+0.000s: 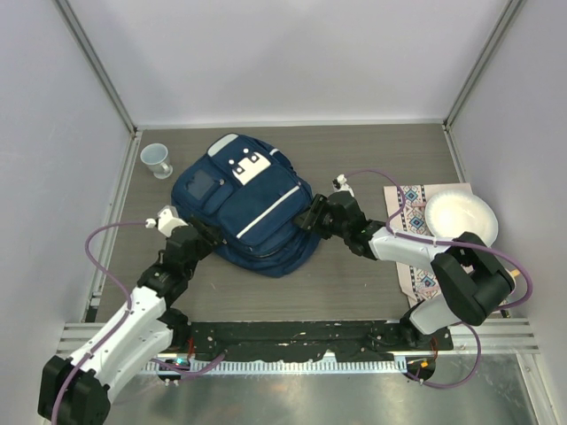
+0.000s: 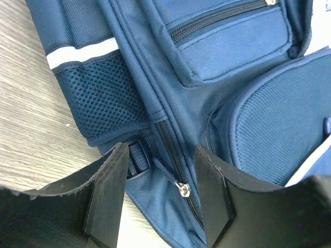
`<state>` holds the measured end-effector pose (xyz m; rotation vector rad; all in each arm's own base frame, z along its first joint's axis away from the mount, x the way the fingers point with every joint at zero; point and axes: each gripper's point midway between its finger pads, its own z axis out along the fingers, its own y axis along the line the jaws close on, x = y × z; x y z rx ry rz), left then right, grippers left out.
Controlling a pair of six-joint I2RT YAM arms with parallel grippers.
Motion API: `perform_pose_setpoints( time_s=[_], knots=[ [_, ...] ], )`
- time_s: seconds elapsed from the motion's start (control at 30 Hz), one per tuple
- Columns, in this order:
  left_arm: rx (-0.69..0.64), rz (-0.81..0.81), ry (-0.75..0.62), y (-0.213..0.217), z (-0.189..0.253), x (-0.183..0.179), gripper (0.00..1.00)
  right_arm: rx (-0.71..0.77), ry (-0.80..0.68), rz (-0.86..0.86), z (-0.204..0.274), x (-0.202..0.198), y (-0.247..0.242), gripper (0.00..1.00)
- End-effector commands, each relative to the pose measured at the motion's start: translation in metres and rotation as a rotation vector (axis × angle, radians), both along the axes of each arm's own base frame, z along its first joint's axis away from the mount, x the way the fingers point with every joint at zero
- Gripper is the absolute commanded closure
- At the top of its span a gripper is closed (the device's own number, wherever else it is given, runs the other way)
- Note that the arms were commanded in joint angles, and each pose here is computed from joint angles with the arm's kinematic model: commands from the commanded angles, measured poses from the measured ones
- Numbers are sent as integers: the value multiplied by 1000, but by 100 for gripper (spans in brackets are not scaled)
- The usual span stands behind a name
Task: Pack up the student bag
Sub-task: Adjust the student bag at the center of the board.
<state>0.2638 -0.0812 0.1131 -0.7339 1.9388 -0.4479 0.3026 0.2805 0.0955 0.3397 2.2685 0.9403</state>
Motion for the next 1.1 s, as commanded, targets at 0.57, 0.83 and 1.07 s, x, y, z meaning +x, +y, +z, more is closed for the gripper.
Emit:
perform_pose_setpoints(
  time_s=[0.57, 0.83, 1.07],
  knots=[
    [-232, -64, -98, -28, 3, 36, 85, 1, -18, 6, 10, 10, -3, 48],
    [-272, -159, -88, -44, 15, 28, 100, -32, -59, -7, 26, 47, -16, 48],
    [-383, -215, -70, -64, 34, 16, 100, -17, -117, -14, 56, 94, -33, 48]
  ],
)
